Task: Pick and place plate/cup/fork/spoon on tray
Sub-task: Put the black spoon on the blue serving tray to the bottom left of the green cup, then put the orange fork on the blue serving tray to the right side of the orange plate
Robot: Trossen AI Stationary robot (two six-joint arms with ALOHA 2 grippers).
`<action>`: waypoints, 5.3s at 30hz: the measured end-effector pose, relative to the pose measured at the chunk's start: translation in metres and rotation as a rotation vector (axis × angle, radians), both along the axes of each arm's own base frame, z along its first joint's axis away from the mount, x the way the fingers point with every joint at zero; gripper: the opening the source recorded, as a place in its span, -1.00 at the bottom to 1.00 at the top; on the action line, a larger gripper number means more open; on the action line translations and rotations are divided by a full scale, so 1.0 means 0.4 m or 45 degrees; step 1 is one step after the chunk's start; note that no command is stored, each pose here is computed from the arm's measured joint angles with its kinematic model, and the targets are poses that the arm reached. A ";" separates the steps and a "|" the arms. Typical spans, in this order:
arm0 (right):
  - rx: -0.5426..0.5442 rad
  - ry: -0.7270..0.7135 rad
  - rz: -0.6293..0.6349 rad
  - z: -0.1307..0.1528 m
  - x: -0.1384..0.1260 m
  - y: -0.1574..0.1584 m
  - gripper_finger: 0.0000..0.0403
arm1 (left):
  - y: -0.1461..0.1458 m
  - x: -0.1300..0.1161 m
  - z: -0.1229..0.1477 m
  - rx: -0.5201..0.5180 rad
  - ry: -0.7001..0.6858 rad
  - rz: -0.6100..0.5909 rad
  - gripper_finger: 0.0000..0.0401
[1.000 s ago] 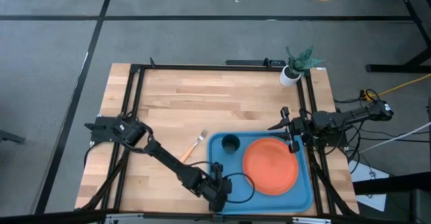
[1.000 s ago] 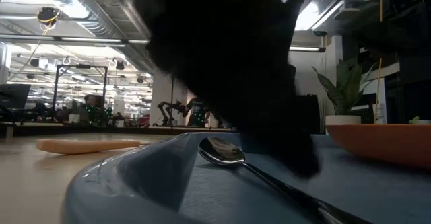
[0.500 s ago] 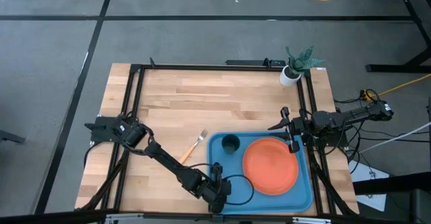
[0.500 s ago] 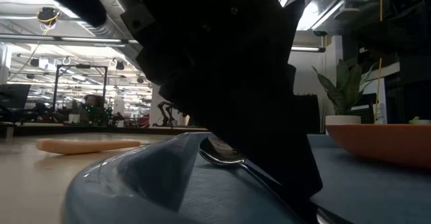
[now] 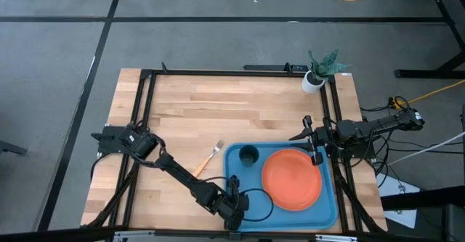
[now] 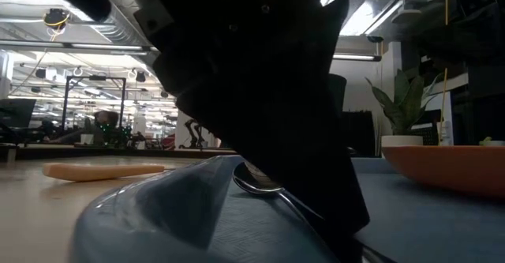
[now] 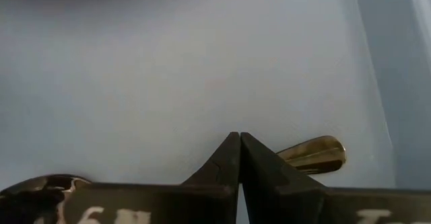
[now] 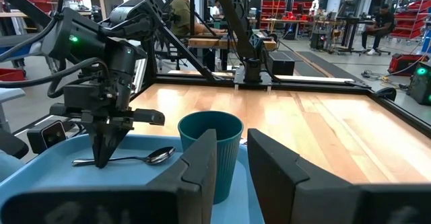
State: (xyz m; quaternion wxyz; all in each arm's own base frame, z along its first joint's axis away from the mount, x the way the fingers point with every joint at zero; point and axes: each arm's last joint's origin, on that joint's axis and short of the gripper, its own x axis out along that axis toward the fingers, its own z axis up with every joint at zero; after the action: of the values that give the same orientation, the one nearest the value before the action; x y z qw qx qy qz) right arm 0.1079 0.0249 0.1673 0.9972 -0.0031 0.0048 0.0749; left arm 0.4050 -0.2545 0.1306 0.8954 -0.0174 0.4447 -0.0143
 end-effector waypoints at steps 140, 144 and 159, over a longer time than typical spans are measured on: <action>-0.002 0.010 0.000 -0.002 0.000 0.000 -0.55 | 0.300 -0.295 0.135 -0.367 0.040 1.165 -0.59; -0.003 0.009 0.000 -0.002 0.000 0.000 -0.55 | 0.303 -0.306 0.128 -0.388 0.100 1.229 -0.53; -0.004 0.009 0.000 -0.002 0.000 0.000 -0.55 | 0.313 -0.325 0.062 -0.365 0.119 1.170 -0.52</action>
State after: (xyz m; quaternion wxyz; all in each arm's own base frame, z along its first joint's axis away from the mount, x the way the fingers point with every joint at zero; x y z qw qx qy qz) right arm 0.1079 0.0249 0.1665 0.9971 -0.0043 0.0085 0.0749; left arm 0.2751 -0.1294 0.1554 0.7768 -0.3358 0.4243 0.3223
